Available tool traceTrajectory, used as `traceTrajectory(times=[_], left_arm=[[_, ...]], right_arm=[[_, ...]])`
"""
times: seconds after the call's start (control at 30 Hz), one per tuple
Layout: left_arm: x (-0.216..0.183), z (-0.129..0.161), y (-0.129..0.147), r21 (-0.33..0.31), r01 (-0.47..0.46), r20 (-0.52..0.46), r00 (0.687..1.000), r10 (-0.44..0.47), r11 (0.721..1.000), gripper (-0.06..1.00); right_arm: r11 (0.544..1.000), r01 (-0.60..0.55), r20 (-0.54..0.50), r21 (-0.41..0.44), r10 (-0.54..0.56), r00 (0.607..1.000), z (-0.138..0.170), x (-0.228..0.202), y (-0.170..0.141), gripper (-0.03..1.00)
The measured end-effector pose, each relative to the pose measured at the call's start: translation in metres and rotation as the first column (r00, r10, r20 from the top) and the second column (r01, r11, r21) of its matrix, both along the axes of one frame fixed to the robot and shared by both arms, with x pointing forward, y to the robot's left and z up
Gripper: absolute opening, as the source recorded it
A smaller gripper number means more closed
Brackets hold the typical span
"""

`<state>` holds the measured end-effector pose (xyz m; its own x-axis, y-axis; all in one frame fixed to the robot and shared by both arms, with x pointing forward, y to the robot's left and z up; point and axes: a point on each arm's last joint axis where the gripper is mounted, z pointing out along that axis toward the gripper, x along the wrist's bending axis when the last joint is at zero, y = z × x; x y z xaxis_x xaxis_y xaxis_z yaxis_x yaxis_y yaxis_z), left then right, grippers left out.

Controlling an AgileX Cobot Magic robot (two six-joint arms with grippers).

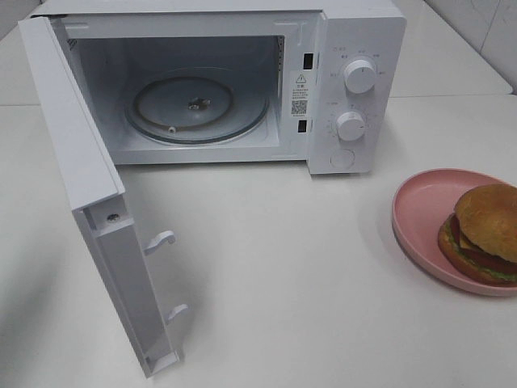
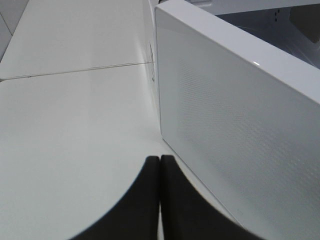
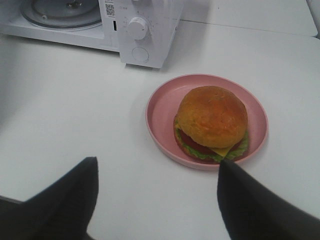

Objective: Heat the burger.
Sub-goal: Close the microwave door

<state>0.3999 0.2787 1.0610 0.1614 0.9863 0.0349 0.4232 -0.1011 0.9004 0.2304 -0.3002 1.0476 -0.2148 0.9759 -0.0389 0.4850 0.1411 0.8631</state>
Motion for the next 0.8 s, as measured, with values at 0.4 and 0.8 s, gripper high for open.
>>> traceTrajectory(times=[0.4,0.8], left_arm=[[0.060,-0.034,-0.007,-0.003,-0.014,0.026,1.000,0.014,1.000,0.00],[0.090,-0.065,-0.010,-0.001,-0.022,0.020,1.000,0.022,1.000,0.00]], right_arm=[[1.000,0.000,0.000,0.000,0.000,1.000,0.000,0.000,0.000,0.65],[1.000,0.000,0.000,0.000,0.000,1.000,0.000,0.000,0.000,0.65]])
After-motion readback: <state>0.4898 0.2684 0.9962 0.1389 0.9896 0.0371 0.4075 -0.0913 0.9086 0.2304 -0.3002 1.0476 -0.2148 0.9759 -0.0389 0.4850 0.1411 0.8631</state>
